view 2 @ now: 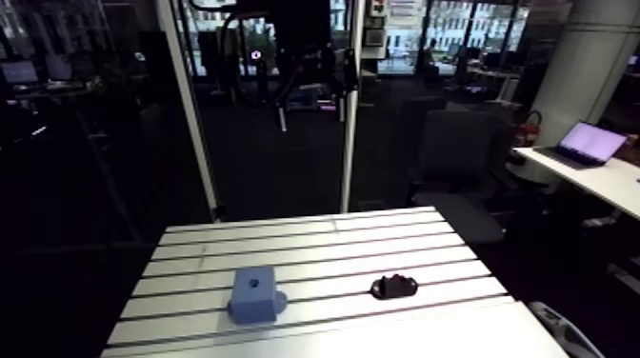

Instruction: Pick up the M10 bolt and insert it into the hex recess until seated.

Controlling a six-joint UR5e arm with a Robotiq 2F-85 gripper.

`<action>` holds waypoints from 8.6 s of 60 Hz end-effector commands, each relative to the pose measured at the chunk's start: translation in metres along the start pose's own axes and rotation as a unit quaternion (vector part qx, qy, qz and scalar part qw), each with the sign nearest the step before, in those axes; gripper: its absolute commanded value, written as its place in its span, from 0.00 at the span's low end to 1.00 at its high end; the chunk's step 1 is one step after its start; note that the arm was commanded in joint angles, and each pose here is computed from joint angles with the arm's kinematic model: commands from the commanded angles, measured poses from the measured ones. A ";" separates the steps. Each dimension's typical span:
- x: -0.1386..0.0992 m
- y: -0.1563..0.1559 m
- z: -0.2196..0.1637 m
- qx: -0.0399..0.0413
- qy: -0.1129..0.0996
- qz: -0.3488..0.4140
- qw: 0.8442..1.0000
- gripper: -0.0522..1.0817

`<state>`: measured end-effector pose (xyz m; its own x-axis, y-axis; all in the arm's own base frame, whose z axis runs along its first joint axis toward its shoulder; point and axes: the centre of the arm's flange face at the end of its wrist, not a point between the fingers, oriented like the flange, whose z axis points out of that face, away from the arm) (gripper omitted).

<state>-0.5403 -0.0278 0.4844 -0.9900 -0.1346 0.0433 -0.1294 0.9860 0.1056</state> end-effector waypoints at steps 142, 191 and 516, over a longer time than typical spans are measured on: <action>-0.068 0.161 0.248 0.047 -0.048 0.073 0.995 0.33; -0.074 0.158 0.261 0.038 -0.056 0.071 0.995 0.45; -0.072 0.165 0.271 0.038 -0.085 0.066 0.993 0.79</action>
<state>-0.5025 0.1704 0.2136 -0.9916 0.0098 -0.1293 0.0059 0.9995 0.0305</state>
